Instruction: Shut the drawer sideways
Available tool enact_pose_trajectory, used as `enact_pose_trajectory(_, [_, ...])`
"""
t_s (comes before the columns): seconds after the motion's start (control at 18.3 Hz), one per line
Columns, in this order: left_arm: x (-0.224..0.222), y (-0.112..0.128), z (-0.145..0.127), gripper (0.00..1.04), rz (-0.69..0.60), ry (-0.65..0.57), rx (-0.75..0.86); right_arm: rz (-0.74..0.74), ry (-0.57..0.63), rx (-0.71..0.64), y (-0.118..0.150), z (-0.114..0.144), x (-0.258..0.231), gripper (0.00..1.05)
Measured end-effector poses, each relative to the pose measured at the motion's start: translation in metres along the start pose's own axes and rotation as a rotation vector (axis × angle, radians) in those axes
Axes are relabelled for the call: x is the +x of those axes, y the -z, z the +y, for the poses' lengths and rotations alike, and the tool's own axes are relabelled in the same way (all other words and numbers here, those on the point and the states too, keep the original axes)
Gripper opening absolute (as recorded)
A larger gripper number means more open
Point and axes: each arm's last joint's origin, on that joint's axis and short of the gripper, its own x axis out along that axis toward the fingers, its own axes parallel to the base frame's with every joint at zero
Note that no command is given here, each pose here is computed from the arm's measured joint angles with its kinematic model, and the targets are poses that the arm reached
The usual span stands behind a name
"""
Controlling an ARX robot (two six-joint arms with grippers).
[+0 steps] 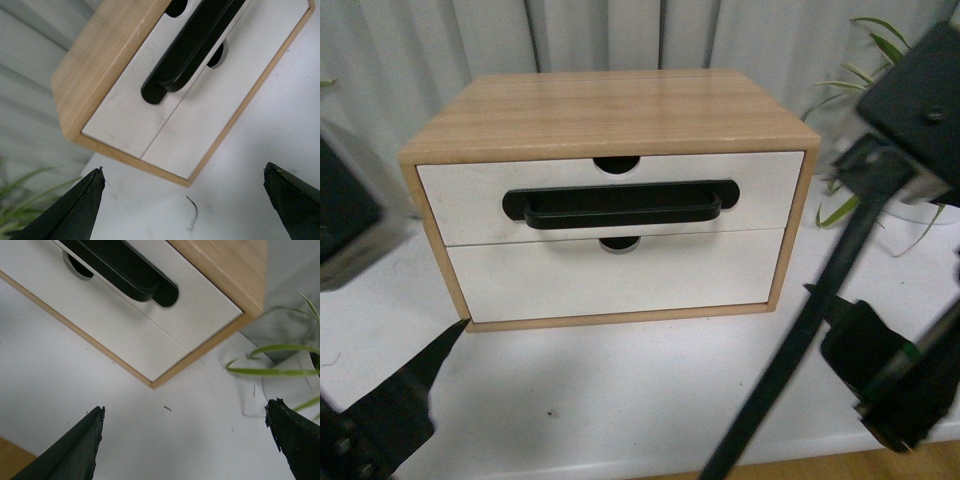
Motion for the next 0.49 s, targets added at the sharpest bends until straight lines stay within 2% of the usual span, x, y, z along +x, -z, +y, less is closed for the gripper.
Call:
enact_pose_trajectory(0.33, [-0.082,0.008,0.019,0.98,-0.016,-0.121,-0.408,-0.033,0.299,0.246,0.016,-0.007,-0.075,0.98])
enact_pose_trajectory(0.49, [-0.113,0.035,0.019,0.98,-0.026,-0.239,-0.674,-0.062,0.429,0.482,0.043,0.002,-0.102,0.98])
